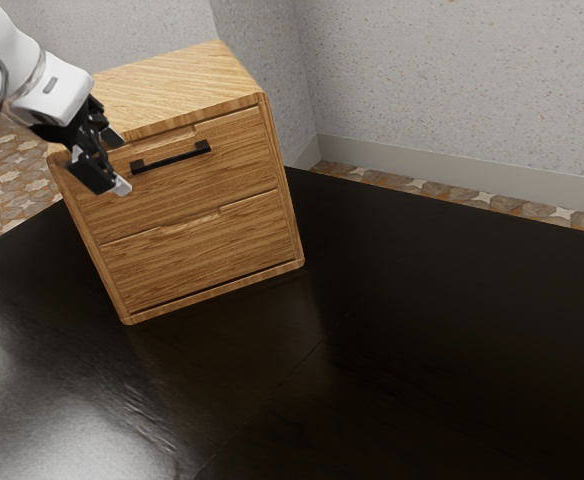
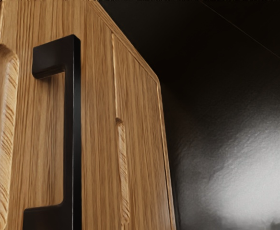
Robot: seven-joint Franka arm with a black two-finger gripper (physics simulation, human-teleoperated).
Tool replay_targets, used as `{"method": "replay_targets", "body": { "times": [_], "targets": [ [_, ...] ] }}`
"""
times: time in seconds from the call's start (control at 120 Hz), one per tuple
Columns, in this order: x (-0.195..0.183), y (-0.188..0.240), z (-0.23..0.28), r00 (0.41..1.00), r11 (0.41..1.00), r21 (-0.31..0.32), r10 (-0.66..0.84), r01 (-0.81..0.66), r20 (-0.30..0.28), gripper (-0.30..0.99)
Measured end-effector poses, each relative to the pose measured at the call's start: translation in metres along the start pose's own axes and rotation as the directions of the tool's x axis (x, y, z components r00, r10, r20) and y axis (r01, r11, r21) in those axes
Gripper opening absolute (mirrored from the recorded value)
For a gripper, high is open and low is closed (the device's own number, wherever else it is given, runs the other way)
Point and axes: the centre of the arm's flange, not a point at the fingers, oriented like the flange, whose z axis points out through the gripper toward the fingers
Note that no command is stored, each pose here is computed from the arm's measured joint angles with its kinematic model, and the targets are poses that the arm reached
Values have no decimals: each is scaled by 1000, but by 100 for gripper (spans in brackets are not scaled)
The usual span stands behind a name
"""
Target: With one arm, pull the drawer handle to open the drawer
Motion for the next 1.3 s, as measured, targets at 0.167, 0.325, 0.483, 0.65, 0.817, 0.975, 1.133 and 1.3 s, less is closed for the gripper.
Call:
{"method": "replay_targets", "body": {
  "times": [0.167, 0.325, 0.483, 0.65, 0.817, 0.975, 1.133, 1.3],
  "targets": [
    [5, -2, 15, 1000, 1000, -7, -4, 4, 1, 69],
    [9, -2, 28, 1000, 1000, -20, -9, 9, 1, 69],
    [10, -2, 33, 1000, 1000, -25, -13, 13, 1, 69],
    [11, -2, 40, 1000, 999, -31, -14, 14, 7, 69],
    [12, -2, 49, 1000, 999, -38, -14, 15, 14, 71],
    [12, -2, 51, 1000, 999, -41, -18, 18, 12, 79],
    [18, 1, 51, 1000, 999, -44, -11, 11, 2, 71],
    [28, 19, 48, 1000, 998, -66, 15, -16, -18, 70]
  ]
}}
